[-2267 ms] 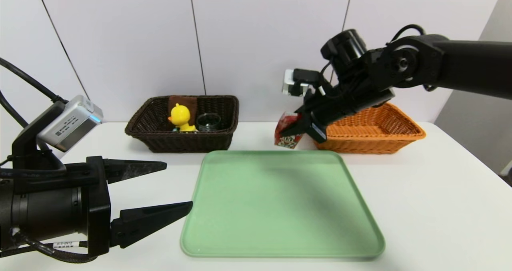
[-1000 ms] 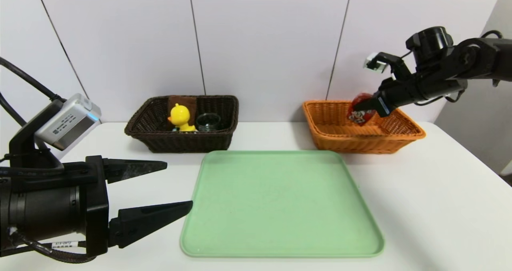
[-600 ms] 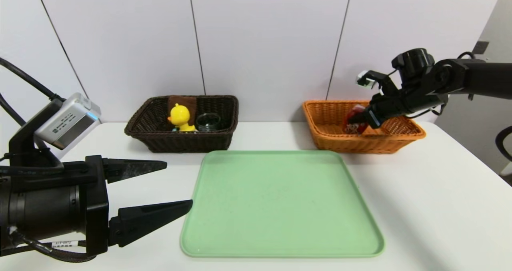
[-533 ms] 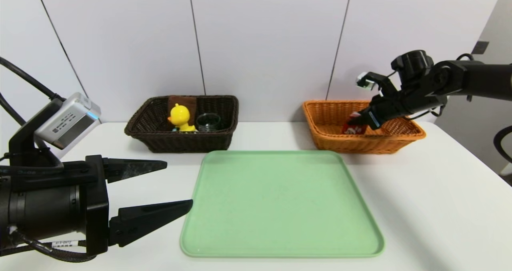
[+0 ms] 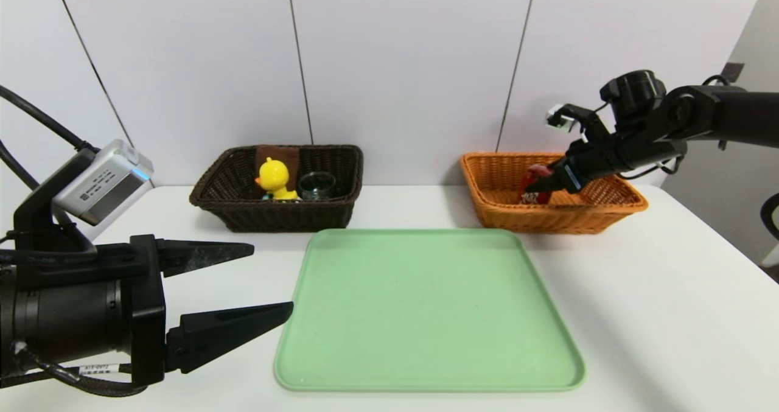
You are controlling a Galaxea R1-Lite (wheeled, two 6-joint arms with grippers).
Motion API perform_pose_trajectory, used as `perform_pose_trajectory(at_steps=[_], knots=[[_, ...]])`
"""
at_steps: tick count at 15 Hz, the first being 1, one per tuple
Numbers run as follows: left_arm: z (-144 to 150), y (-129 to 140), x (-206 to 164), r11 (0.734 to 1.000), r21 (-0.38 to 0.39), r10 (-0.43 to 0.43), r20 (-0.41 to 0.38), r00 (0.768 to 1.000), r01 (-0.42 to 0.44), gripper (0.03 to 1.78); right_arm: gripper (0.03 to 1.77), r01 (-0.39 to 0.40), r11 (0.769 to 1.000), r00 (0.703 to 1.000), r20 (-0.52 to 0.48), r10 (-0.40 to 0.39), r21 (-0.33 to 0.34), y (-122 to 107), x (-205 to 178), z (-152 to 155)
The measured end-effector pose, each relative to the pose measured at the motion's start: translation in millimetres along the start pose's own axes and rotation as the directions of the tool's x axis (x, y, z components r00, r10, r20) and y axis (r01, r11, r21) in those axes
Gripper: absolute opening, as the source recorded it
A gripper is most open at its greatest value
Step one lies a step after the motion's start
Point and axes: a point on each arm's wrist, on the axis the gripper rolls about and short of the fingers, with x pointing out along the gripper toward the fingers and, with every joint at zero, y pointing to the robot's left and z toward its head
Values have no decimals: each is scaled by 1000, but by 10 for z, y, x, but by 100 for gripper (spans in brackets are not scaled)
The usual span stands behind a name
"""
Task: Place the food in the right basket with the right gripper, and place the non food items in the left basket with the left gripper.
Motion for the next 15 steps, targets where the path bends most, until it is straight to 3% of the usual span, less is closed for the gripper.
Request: perform_pose_trajectory(at_steps=[4,7,11,15], knots=[[-11,3,-25,1000,-8,15,3,1000,-15,169,148,44,999,998,44,-45,9,43,-401,156],[-9,52,-62,997,-57,55,13,998,-54,169,155,80,995,995,62,-83,53,105,-800,240],[47,120,-149,990,-82,117,48,992,-113,169,162,90,981,993,58,-102,174,319,-1327,307],[175,106,-252,978,-82,201,94,975,-193,169,165,111,951,990,51,-131,290,632,-1805,275]])
